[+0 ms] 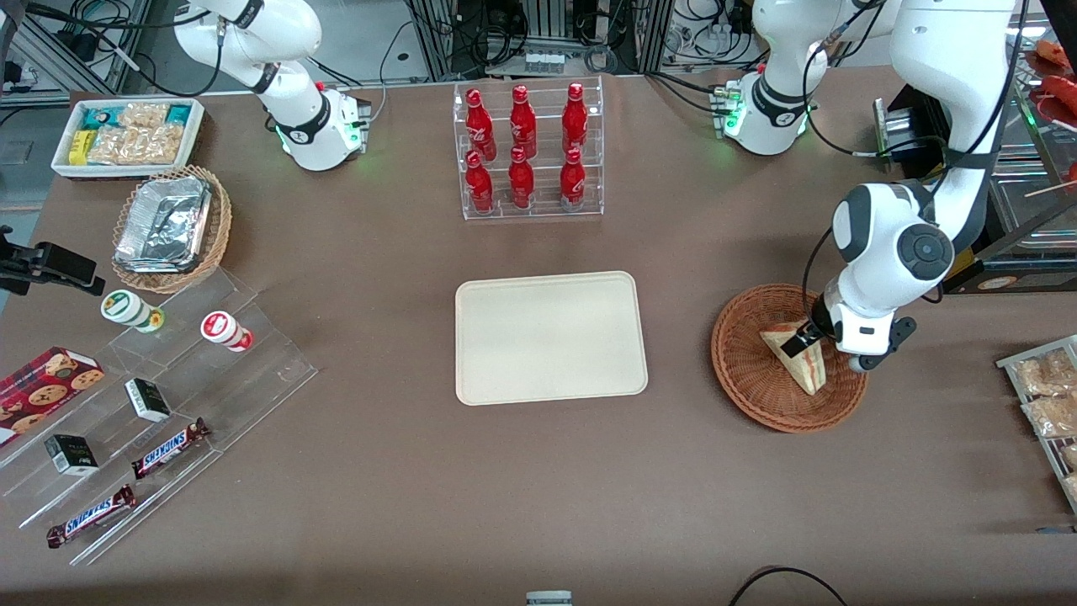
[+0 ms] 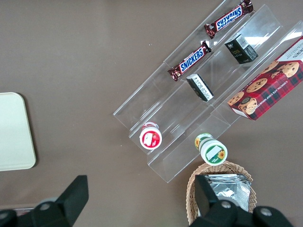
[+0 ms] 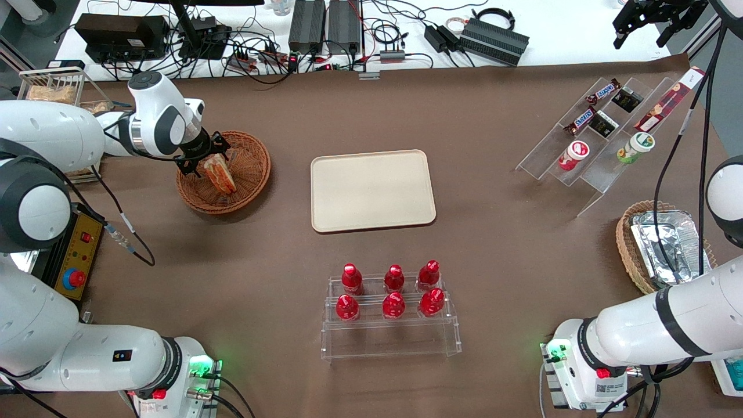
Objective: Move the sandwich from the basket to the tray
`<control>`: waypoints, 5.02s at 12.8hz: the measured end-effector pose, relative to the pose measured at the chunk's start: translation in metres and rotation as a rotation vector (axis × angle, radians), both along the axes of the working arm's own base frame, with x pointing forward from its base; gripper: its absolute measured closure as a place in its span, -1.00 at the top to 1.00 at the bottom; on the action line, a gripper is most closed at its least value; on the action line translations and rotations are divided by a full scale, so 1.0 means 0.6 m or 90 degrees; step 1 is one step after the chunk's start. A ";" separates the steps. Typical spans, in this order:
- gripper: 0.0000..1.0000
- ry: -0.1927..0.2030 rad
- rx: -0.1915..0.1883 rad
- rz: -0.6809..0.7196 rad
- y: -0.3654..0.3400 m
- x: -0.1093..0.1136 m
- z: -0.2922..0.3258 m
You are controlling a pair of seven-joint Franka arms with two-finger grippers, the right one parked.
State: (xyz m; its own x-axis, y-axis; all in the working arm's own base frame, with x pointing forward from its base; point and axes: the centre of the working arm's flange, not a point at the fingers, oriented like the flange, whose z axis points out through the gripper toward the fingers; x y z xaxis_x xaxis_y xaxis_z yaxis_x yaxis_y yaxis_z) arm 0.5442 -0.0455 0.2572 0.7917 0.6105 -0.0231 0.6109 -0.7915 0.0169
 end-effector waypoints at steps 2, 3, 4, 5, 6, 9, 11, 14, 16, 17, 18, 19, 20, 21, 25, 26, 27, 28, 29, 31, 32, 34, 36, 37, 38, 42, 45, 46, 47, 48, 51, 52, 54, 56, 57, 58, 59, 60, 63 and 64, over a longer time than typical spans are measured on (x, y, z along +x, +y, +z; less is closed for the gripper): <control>0.97 0.007 0.000 0.001 0.000 -0.001 -0.014; 0.87 0.009 0.000 0.002 0.000 -0.002 -0.016; 0.62 0.010 0.000 0.002 0.000 -0.002 -0.017; 0.36 0.011 0.000 0.002 0.000 -0.002 -0.018; 0.12 0.012 0.000 0.000 -0.001 -0.002 -0.018; -0.33 0.034 0.000 -0.020 -0.009 0.010 0.002; -0.43 0.064 -0.001 -0.038 -0.023 0.036 0.051; -0.67 0.065 -0.011 -0.087 -0.092 0.061 0.115; -0.67 0.061 -0.008 -0.145 -0.161 0.051 0.122; -0.67 0.061 -0.001 -0.183 -0.201 0.042 0.120; -0.67 0.062 -0.001 -0.215 -0.243 0.033 0.116; -0.67 0.063 -0.006 -0.240 -0.280 0.024 0.113; -0.67 0.063 -0.013 -0.263 -0.315 0.019 0.110; -0.67 0.062 -0.020 -0.286 -0.349 0.015 0.108; -0.67 0.052 -0.031 -0.314 -0.533 -0.019 0.092; -0.67 0.047 -0.027 -0.312 -0.581 -0.027 0.082; -0.67 0.043 -0.021 -0.309 -0.626 -0.035 0.066; -0.67 0.038 -0.016 -0.301 -0.670 -0.041 0.046; -0.67 0.032 -0.014 -0.289 -0.708 -0.044 0.027; -0.67 0.038 -0.017 -0.274 -0.755 -0.049 -0.002; -0.67 0.040 -0.019 -0.270 -0.766 -0.049 -0.006; -0.67 0.044 -0.017 -0.261 -0.770 -0.046 -0.007; -0.67 0.048 -0.012 -0.258 -0.776 -0.053 -0.009; -0.67 0.050 -0.004 -0.254 -0.781 -0.060 -0.014; -0.67 0.053 0.006 -0.254 -0.787 -0.069 -0.020; -0.67 0.057 0.021 -0.254 -0.791 -0.079 -0.035; -0.32 0.054 0.022 -0.248 -0.786 -0.070 -0.033; -0.15 0.050 0.020 -0.246 -0.787 -0.066 -0.028; 0.07 0.045 0.016 -0.244 -0.787 -0.061 -0.021; 0.30 0.039 0.013 -0.241 -0.787 -0.055 -0.010; 0.97 0.017 0.014 -0.236 -0.784 -0.042 0.061; 1.00 0.010 0.021 -0.232 -0.777 -0.038 0.096; 1.00 0.005 0.065 -0.206 -0.730 -0.017 0.167; 1.00 -0.016 0.093 -0.173 -0.669 0.019 0.222; 1.00 -0.020 0.099 -0.173 -0.639 0.039 0.235; 1.00 -0.015 0.094 -0.188 -0.603 0.062 0.243; 1.00 -0.005 0.083 -0.213 -0.565 0.084 0.249; 1.00 0.004 0.073 -0.235 -0.524 0.101 0.254; 1.00 0.022 0.062 -0.293 -0.403 0.123 0.279; 1.00 0.027 0.051 -0.313 -0.362 0.124 0.291</control>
State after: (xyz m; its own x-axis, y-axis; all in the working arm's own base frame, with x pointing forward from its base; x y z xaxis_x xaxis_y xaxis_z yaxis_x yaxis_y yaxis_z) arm 0.6184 -0.2629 0.4315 0.9855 0.1669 -0.0306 0.1644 -0.9837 -0.0723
